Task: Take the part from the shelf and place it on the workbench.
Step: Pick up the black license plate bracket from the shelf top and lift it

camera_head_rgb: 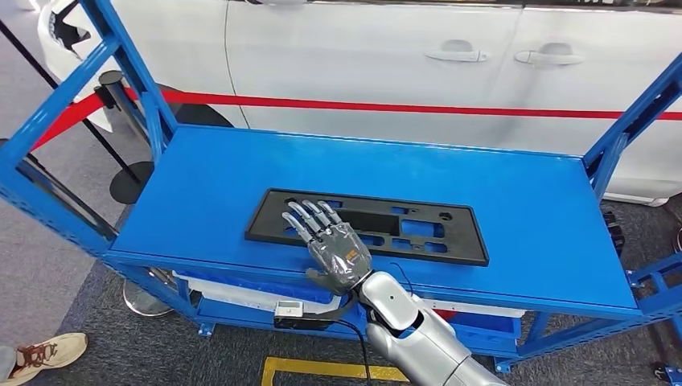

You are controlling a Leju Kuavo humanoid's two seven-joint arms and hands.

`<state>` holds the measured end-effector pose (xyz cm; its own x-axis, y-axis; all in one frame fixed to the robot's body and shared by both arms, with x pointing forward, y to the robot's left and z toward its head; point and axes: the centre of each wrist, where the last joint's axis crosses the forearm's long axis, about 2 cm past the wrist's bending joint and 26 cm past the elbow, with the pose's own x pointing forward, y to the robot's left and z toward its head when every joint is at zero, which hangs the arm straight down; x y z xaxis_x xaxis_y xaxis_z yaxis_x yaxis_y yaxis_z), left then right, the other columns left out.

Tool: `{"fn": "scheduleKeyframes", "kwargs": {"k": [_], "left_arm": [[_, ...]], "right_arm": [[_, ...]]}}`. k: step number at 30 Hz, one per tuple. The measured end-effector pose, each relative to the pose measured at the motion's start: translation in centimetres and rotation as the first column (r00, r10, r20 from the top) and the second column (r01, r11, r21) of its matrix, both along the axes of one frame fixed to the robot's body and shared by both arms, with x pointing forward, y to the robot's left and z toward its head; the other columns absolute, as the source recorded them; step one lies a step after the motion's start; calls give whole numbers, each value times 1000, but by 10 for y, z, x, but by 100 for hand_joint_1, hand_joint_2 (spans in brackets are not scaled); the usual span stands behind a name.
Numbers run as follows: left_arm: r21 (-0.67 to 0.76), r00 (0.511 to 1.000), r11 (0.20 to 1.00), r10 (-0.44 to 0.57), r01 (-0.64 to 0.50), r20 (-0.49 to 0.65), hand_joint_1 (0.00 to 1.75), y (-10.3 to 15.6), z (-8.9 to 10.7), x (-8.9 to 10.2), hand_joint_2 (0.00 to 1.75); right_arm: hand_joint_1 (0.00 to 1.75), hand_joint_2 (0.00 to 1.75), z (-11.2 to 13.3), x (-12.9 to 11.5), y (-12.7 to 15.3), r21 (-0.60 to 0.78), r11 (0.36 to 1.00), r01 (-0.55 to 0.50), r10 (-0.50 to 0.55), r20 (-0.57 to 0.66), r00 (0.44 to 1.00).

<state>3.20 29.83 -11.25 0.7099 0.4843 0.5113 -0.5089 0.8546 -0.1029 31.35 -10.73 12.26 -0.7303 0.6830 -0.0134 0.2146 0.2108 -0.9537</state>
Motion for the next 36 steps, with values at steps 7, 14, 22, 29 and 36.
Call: {"fn": "scheduleKeyframes", "kwargs": {"k": [7,14,22,29,36], "left_arm": [[6,1000,1000,-7,7,-6,0,2,0,0,0],[24,1000,999,-21,21,-9,0,9,0,3,0],[35,999,999,-34,35,-11,0,11,1,3,0],[39,999,999,-36,36,-15,0,12,1,4,0],[41,999,998,-39,39,-12,0,13,1,3,0]], "right_arm": [[0,175,-6,9,15,-61,998,33,-33,-3,999],[0,175,-12,19,21,-79,992,102,-101,24,995],[0,175,-20,29,13,-200,945,258,-239,112,964],[142,175,-23,39,2,-244,901,360,-337,131,932],[171,175,-28,43,-12,-272,876,400,-377,132,917]]}}
